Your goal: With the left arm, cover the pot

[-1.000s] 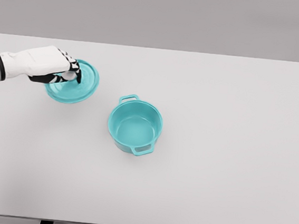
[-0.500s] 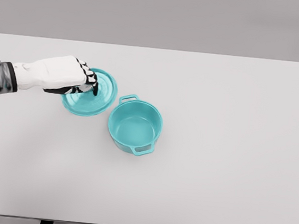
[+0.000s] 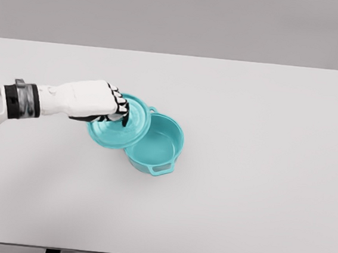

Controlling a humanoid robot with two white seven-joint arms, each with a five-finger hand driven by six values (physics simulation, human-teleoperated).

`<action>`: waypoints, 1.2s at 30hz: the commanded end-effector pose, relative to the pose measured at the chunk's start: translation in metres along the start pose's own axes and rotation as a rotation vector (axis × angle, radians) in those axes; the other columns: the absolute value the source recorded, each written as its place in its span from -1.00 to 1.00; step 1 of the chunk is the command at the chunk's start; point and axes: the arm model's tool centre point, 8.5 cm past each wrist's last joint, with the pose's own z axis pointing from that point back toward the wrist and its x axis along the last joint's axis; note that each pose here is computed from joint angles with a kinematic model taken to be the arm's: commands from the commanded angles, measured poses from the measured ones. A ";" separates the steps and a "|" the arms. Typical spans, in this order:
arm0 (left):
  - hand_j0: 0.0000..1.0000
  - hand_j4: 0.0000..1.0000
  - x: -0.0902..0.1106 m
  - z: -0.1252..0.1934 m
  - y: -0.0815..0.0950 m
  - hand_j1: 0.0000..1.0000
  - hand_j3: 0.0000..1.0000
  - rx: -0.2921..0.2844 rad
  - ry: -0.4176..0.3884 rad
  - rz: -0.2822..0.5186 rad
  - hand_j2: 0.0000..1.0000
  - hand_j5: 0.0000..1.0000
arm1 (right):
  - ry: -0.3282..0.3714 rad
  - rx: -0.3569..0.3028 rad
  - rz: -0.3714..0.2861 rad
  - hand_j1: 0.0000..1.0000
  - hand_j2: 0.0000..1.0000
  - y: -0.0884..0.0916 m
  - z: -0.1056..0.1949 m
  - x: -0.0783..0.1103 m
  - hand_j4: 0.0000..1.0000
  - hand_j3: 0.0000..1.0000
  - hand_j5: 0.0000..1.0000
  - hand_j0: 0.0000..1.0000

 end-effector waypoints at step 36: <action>-0.04 -0.04 0.033 -0.072 -0.004 -0.04 -0.04 0.033 -0.091 -0.002 -0.04 -0.04 | 0.000 0.000 0.000 1.00 1.00 0.000 0.000 0.000 1.00 1.00 1.00 1.00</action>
